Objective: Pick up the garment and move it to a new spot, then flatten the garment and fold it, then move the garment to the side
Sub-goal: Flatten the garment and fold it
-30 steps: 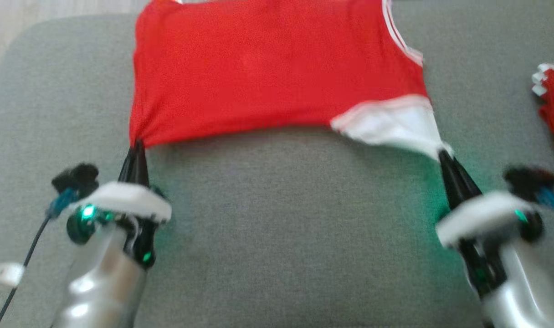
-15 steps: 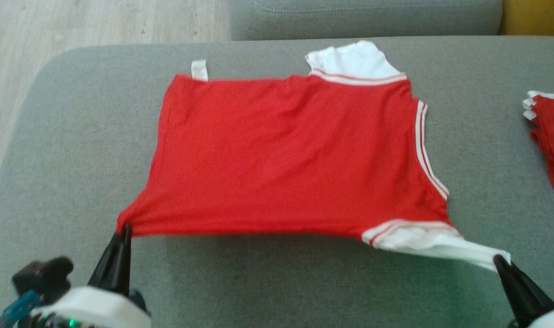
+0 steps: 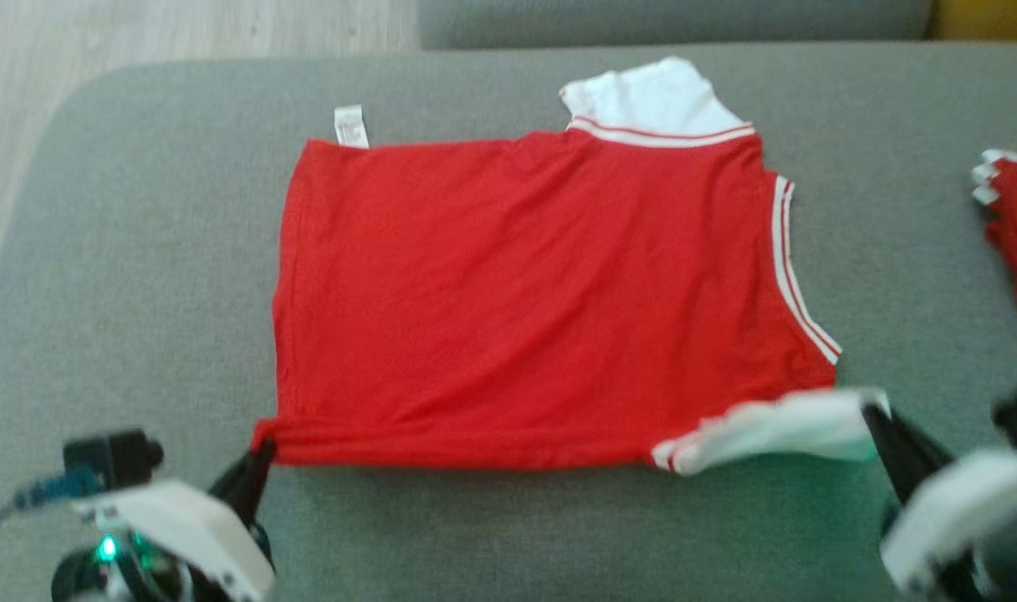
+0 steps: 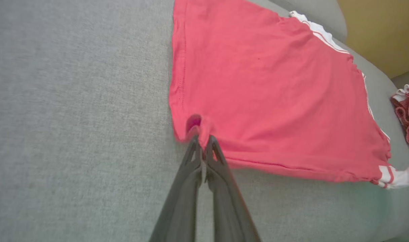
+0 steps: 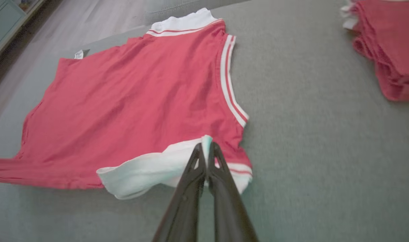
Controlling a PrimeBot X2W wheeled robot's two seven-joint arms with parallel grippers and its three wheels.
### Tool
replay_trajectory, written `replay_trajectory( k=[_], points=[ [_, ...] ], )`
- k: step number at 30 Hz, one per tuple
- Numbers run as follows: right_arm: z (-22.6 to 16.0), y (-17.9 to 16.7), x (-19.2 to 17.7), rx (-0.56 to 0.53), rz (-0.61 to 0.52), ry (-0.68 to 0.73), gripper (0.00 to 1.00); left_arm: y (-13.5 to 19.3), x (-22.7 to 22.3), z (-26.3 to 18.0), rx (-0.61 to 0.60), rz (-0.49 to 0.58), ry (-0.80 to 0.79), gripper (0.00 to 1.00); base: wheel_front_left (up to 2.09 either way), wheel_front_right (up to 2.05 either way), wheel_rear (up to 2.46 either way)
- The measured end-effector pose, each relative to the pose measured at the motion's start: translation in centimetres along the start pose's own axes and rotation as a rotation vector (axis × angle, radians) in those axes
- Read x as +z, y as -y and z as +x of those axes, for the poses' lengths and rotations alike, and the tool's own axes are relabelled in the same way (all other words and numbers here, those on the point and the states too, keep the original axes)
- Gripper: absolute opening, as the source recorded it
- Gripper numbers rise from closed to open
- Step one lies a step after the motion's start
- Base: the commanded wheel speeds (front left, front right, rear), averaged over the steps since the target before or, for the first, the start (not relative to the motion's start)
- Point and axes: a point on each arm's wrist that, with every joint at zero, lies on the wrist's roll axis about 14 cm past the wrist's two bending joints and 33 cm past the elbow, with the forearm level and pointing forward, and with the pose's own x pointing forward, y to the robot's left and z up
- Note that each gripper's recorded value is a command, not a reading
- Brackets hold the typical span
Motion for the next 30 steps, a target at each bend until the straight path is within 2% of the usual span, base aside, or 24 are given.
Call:
replay_trajectory(
  k=[3,8,16,23,24,25,26,30],
  points=[
    [2.8,-0.8,1.9,0.031,-0.016,0.012,0.00,-0.9,0.2,1.8,-0.013,-0.041,-0.076,0.00,0.00,0.00,0.00],
    [6.9,-1.1,2.7,0.061,-0.032,-0.023,0.00,-1.9,0.5,4.2,-0.041,-0.092,-0.189,0.00,0.00,0.00,0.00],
    [11.8,-1.5,6.5,0.108,-0.032,0.055,0.00,-2.8,4.0,7.0,-0.041,-0.048,-0.213,0.00,0.00,0.00,0.00],
    [14.3,-1.3,7.4,0.118,-0.015,0.122,0.00,-3.1,5.1,9.1,-0.043,-0.040,-0.176,0.00,0.00,0.00,0.00],
    [14.6,-1.4,7.2,0.124,-0.010,0.123,0.33,-2.9,5.1,9.3,-0.053,-0.040,-0.173,0.31,0.00,0.00,0.00],
    [14.8,-1.5,7.0,0.129,-0.006,0.128,0.95,-2.8,5.2,9.6,-0.058,-0.037,-0.164,1.00,0.00,0.00,0.00],
    [15.0,-1.6,6.9,0.134,-0.004,0.139,1.00,-2.8,5.3,9.9,-0.058,-0.035,-0.147,1.00,0.00,0.00,0.00],
    [15.2,-2.0,6.8,0.148,-0.001,0.210,1.00,-2.6,6.1,10.7,-0.059,-0.035,-0.037,1.00,0.00,0.00,0.00]
  ],
)
